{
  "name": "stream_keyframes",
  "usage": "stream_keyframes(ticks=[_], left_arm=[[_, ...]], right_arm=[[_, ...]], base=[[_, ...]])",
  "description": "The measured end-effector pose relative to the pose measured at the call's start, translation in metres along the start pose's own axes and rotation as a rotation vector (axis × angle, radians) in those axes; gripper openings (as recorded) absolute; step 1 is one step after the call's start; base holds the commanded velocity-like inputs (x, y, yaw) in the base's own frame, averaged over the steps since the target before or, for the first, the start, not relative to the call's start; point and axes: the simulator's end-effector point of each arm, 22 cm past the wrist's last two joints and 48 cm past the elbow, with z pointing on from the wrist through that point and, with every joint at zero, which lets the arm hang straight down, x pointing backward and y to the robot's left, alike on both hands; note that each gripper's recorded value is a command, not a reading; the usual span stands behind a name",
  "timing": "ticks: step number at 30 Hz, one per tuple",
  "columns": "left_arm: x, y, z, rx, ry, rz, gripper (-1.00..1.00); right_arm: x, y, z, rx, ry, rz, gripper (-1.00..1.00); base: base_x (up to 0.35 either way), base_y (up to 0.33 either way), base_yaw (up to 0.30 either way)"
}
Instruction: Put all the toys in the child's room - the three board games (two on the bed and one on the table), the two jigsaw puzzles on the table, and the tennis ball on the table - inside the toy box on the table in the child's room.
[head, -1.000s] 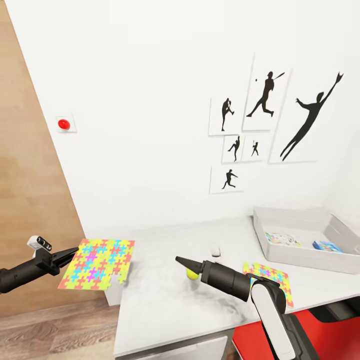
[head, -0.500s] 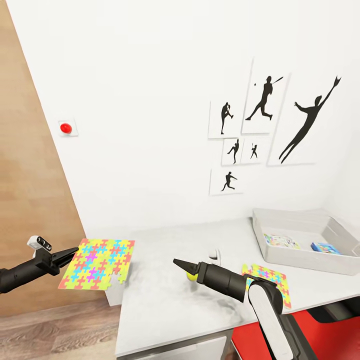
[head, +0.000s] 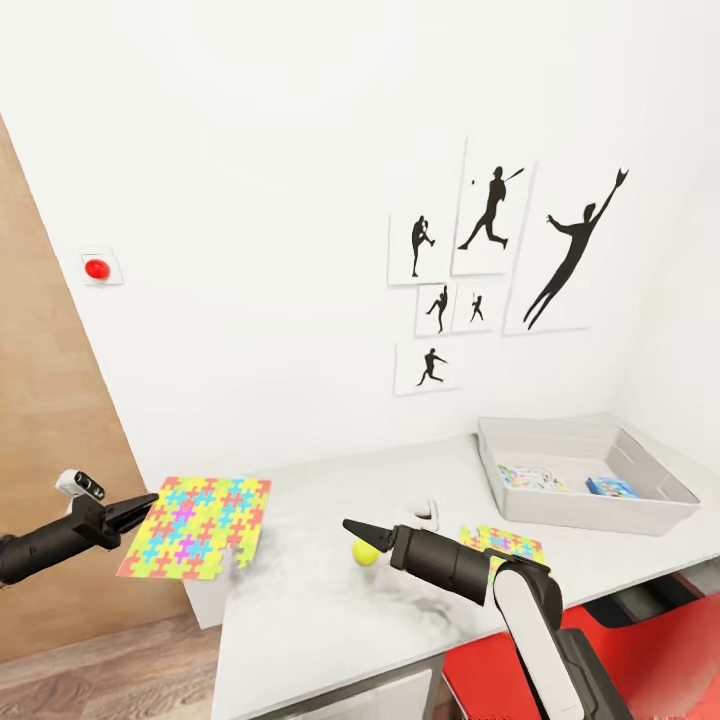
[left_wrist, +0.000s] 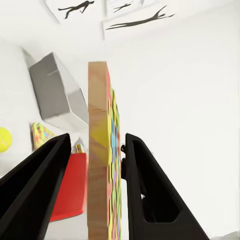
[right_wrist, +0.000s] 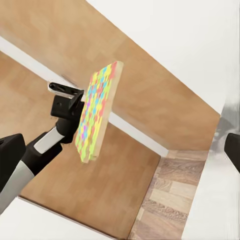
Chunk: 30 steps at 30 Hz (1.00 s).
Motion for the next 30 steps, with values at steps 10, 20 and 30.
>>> stream_keyframes(ticks=[10,20,30], left_arm=[[0.002,-0.025,0.009,0.024,0.030,0.034,-1.00],[0.002,-0.039,0.008,0.027,0.030,0.041,-1.00],[0.002,-0.047,0.007,0.025,0.031,0.041,-1.00]], right_arm=[[0.000,0.018,0.002,-0.013,0.010,-0.020,1.00],[-0.004,0.030,0.000,-0.015,0.008,-0.027,1.00],[-0.007,0.038,-0.002,-0.016,0.008,-0.027,1.00]], base=[[0.000,0.000,-0.241],[0.000,0.000,-0.199],[0.000,0.000,-0.009]])
